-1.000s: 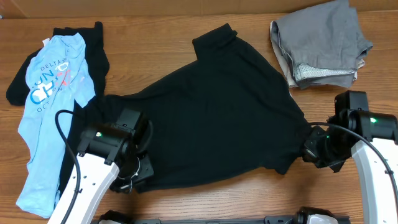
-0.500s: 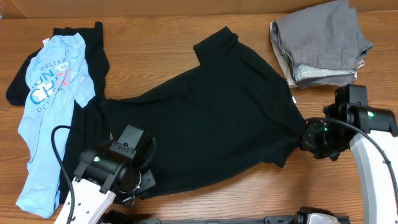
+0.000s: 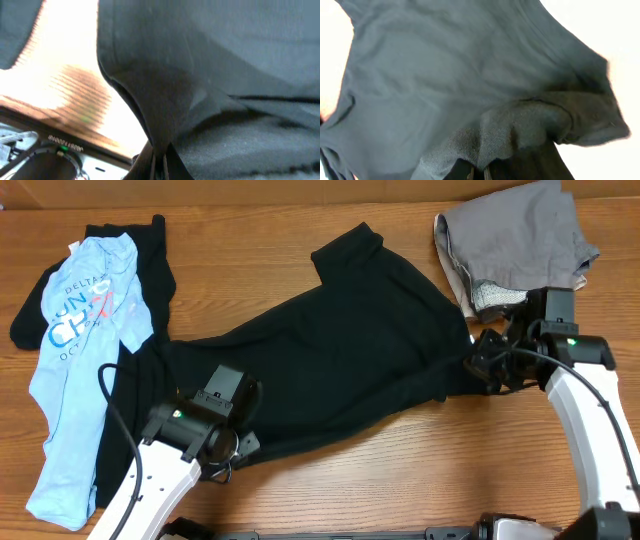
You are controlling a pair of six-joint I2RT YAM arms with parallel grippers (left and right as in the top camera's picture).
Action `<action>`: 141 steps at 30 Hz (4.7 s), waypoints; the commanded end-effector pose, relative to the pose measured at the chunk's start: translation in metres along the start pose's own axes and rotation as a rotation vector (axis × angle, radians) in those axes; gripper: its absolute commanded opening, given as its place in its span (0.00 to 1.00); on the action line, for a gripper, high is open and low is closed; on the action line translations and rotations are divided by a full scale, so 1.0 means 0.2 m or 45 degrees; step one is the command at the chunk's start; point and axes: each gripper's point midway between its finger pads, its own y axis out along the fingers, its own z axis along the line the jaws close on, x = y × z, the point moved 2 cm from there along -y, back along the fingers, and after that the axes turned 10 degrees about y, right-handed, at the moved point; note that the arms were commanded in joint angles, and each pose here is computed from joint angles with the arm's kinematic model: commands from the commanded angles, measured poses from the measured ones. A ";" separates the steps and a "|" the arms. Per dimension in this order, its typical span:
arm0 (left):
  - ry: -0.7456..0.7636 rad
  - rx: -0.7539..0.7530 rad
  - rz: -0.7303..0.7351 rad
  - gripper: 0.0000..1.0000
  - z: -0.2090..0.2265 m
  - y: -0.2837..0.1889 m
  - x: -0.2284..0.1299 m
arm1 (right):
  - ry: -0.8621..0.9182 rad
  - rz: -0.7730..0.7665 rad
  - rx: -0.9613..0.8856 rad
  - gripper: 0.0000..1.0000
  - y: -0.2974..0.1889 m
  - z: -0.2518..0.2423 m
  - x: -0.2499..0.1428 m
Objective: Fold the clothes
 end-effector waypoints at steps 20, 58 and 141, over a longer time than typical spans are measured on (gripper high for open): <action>-0.294 0.261 -0.175 0.04 0.21 0.16 0.36 | -0.190 -0.096 0.159 0.04 0.33 0.31 0.15; 0.268 -0.215 0.162 0.99 -0.04 0.23 0.25 | 0.019 -0.045 -0.232 0.73 0.17 -0.16 0.18; 0.346 -0.145 -0.387 1.00 -0.09 0.22 0.68 | 0.268 0.006 -0.142 0.77 0.38 -0.49 0.09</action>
